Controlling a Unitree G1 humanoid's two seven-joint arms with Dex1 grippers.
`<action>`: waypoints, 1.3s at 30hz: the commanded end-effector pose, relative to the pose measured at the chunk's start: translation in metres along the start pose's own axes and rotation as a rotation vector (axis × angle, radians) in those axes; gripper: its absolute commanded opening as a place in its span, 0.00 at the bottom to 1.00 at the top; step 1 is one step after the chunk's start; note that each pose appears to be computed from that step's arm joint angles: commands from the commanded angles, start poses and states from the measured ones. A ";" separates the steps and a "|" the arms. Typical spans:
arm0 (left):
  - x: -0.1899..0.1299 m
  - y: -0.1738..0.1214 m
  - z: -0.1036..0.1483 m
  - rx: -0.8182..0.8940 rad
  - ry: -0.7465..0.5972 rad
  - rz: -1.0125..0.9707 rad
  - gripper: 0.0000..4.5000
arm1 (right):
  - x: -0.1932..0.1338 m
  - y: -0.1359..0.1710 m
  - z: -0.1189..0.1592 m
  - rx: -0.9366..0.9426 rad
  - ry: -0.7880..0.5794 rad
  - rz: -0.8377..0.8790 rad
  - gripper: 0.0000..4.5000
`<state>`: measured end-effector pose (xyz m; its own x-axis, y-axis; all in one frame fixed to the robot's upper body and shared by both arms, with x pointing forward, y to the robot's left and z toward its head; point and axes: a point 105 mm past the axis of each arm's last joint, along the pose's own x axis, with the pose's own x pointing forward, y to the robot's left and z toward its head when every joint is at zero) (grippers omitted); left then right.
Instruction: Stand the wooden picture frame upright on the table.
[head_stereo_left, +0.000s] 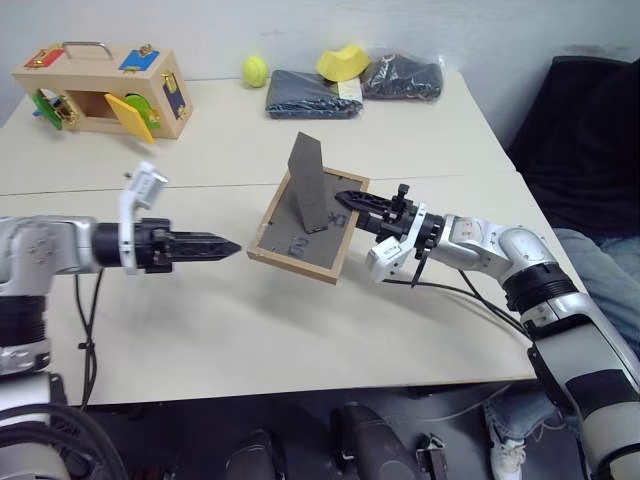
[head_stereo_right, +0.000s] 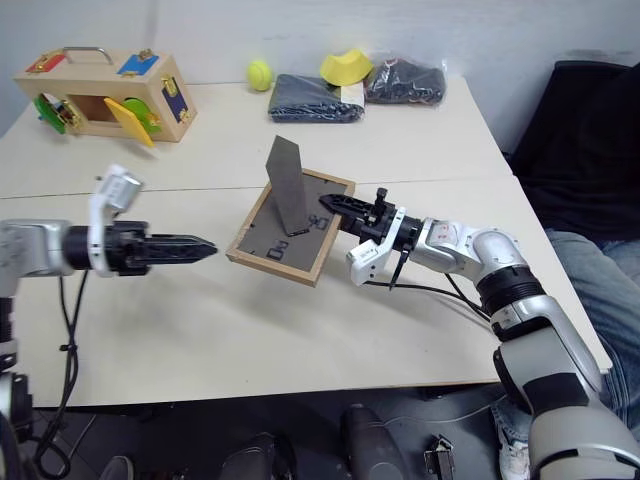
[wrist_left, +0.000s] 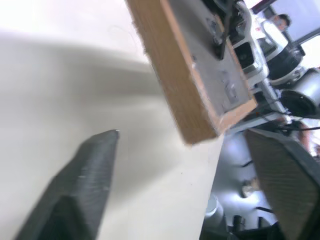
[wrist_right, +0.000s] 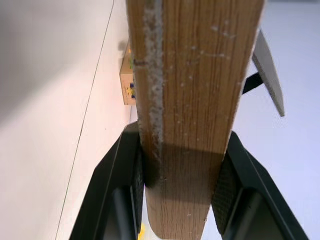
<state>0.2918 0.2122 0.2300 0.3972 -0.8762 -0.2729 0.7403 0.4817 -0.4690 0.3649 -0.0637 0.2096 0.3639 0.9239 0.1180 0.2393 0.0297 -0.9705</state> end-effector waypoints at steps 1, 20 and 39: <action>-0.024 -0.030 0.009 0.289 -0.048 0.034 1.00 | 0.000 -0.023 -0.001 0.165 -0.011 -0.063 0.28; -0.002 -0.051 -0.002 0.531 -0.205 0.110 1.00 | -0.010 0.055 0.052 1.990 0.112 0.349 0.28; 0.007 -0.042 -0.001 0.538 -0.166 0.044 1.00 | -0.054 0.050 0.051 1.757 0.261 0.469 0.99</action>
<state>0.2651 0.1851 0.2376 0.4897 -0.8618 -0.1323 0.8693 0.4942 -0.0018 0.3083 -0.0828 0.1274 0.2284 0.9161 -0.3296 -0.9372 0.2986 0.1805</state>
